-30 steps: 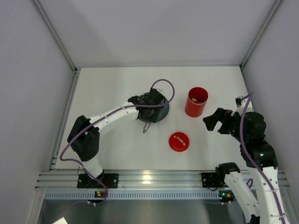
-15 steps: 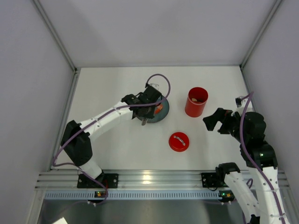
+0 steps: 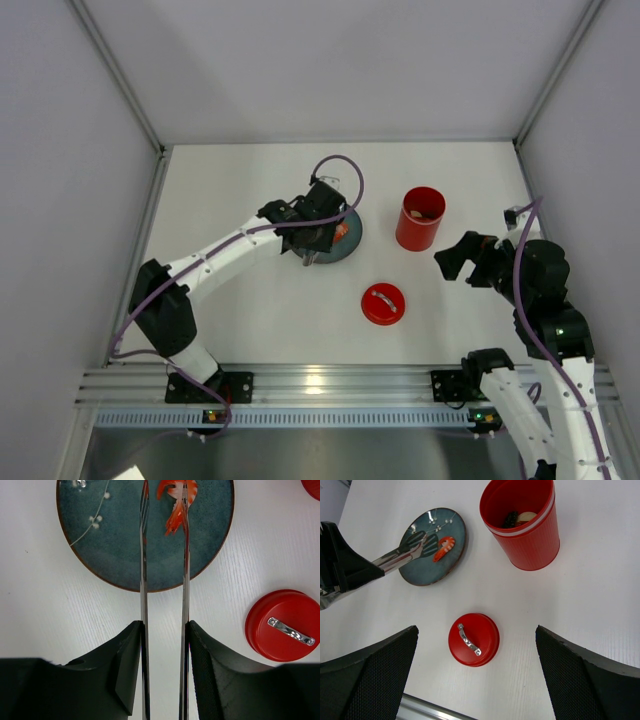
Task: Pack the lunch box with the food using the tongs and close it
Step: Pick up the fake food from the plate.
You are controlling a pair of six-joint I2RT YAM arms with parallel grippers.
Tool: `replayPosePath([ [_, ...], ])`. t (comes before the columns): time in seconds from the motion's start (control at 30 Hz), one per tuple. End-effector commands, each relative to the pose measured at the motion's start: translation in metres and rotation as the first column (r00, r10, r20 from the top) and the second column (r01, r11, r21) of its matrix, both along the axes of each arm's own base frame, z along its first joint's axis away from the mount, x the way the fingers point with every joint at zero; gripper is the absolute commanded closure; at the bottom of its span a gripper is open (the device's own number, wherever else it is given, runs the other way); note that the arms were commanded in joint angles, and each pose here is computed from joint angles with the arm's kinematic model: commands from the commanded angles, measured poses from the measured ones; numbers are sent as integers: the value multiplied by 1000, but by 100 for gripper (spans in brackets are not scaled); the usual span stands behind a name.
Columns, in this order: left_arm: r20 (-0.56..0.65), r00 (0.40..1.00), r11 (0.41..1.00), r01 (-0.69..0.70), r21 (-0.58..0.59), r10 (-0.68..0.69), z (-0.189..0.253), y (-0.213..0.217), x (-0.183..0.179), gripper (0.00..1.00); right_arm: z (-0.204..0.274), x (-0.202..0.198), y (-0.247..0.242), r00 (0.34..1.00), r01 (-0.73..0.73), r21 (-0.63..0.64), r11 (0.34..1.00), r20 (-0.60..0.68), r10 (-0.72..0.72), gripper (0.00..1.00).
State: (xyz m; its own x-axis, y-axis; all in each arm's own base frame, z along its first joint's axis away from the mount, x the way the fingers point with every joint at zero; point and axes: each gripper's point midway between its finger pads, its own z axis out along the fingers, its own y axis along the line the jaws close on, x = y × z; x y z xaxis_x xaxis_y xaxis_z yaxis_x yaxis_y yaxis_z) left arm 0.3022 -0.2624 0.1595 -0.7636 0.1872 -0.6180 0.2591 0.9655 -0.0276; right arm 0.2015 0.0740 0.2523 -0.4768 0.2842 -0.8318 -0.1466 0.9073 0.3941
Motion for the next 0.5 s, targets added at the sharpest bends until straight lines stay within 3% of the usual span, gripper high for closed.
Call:
replayPosePath([
  [0.0, 19, 1000, 1000, 3, -17, -3, 5, -1, 3, 53, 7, 3, 0, 1000, -1, 5, 1000, 30, 1, 1],
  [0.47, -57, 998, 999, 40, 11, -40, -21, -7, -3, 54, 9, 4, 0, 1000, -1, 1, 1000, 29, 0, 1],
])
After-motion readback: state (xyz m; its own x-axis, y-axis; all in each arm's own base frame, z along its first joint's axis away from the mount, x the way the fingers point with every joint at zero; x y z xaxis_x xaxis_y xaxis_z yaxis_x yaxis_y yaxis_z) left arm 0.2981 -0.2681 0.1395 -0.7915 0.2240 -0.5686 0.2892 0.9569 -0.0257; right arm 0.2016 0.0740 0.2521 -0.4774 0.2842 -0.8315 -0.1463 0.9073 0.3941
